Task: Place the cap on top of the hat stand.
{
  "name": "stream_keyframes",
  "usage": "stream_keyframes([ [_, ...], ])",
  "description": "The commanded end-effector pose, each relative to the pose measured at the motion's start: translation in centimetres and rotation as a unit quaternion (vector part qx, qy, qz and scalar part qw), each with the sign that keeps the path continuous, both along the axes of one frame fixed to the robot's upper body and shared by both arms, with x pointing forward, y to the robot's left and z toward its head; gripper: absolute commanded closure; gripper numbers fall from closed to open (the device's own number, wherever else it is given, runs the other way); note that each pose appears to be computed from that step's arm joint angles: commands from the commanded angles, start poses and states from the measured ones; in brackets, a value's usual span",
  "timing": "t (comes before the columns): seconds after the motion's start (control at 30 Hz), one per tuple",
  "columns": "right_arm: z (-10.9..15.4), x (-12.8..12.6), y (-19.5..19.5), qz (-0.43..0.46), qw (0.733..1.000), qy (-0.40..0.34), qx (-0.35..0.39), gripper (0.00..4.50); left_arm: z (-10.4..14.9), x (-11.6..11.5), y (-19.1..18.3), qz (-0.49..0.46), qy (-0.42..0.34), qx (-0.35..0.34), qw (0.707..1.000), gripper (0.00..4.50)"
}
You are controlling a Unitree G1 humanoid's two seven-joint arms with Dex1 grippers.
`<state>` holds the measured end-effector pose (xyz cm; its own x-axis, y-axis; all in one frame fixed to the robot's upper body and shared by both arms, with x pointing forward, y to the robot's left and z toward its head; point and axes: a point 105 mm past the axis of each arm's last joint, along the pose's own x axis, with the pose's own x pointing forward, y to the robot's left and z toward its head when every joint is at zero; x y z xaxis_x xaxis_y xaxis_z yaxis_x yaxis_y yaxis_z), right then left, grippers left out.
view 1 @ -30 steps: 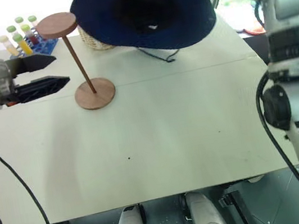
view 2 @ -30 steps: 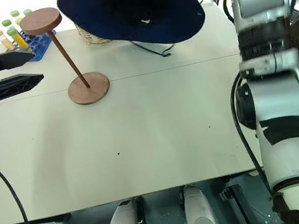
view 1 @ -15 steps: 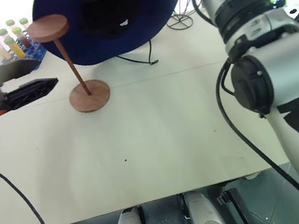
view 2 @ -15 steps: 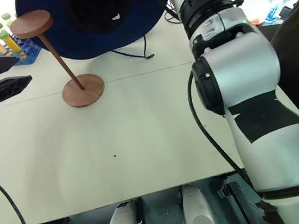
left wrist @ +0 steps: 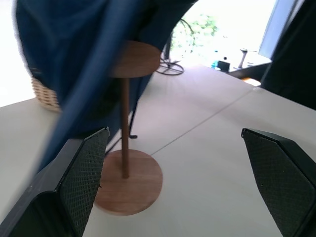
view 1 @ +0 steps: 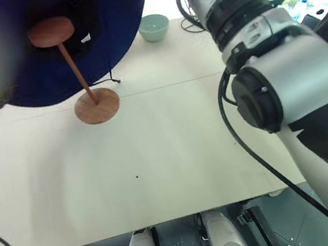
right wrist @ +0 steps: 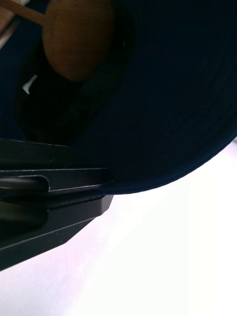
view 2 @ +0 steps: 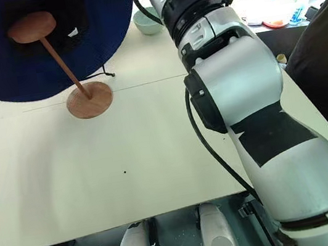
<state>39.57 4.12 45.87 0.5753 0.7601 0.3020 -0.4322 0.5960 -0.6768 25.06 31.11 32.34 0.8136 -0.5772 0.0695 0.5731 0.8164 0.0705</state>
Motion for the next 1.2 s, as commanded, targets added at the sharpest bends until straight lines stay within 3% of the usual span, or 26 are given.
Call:
stream_keyframes([
  [0.03,2.8,-2.4,0.7,0.018,0.996,-0.084,0.027,4.47,2.3,-1.9,1.3,0.032,-0.036,-0.001,0.999,0.00],
  [0.2,2.9,-3.2,0.1,0.023,0.989,-0.137,0.057,4.47,3.2,-3.7,2.3,0.057,-0.045,-0.018,0.997,0.00],
  [0.5,-1.1,-4.6,-1.1,0.036,0.979,-0.180,0.091,4.47,5.0,-7.4,4.2,0.102,-0.048,-0.036,0.993,0.00],
  [0.8,-7.2,-7.1,-3.9,0.030,0.956,-0.244,0.157,4.47,4.4,-6.6,4.4,0.108,-0.032,-0.019,0.993,0.00],
  [0.93,-12.2,-6.3,-2.8,0.020,0.970,-0.214,0.116,4.47,4.6,-6.1,4.4,0.104,-0.030,-0.012,0.994,0.00],
  [1.2,-18.1,-5.3,-0.9,0.011,0.981,-0.190,0.027,4.47,4.9,-5.0,4.2,0.091,-0.030,-0.006,0.995,0.00],
])
